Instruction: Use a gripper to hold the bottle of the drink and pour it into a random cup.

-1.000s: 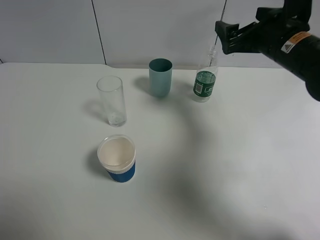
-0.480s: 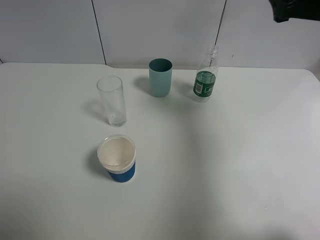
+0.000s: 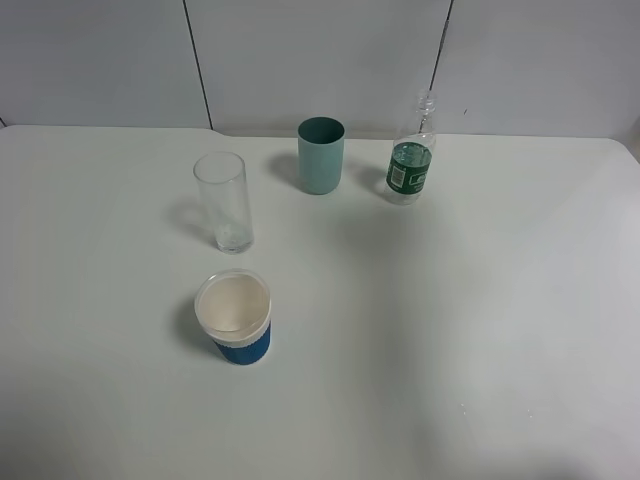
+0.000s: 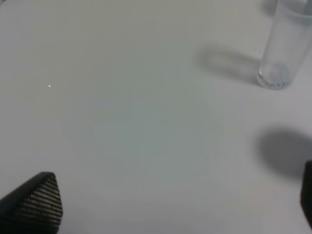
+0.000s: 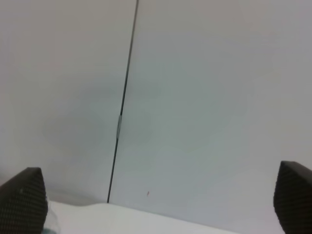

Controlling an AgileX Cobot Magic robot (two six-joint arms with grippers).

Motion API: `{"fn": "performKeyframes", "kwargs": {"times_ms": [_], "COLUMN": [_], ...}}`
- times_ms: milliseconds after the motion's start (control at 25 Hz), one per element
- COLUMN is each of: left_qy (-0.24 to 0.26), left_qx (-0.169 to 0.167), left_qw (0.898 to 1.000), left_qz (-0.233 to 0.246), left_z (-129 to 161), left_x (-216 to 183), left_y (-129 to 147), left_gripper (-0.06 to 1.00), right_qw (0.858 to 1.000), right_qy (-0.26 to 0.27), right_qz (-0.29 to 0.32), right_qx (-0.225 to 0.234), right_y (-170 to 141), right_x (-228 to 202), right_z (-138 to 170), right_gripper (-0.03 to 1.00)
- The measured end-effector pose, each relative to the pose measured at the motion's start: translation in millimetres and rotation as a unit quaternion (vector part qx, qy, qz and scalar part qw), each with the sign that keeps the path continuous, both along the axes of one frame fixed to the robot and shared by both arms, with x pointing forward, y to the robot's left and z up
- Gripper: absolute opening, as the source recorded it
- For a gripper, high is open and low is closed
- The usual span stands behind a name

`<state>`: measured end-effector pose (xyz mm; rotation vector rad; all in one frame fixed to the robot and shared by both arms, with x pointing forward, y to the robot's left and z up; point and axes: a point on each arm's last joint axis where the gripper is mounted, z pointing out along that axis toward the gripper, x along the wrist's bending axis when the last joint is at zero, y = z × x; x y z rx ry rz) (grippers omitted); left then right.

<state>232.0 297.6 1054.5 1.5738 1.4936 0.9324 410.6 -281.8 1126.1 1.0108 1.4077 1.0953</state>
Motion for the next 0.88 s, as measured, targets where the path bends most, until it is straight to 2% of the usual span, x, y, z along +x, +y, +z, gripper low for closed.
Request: {"fn": "performKeyframes", "kwargs": {"times_ms": [240,480,880], "left_qy": [0.0,0.0,0.0], "left_qx": [0.0,0.0,0.0], "left_qw": [1.0,1.0,1.0], "left_qz": [0.0,0.0,0.0], "left_z": [0,0,0], "left_x": [0,0,0], "left_y": [0,0,0], "left_gripper": [0.99,0.99,0.99], "right_qw": [1.0,0.996,0.99], "right_qy": [0.017,0.082,0.133], "right_qz": [-0.01,-0.024,-0.036], "right_qx": [0.002,-0.002,0.007], "right_y": [-5,-10,-13], "right_x": [-32,-57,-73], "right_z": [6,-2,-10], "right_gripper": [0.92,0.92,0.92]}}
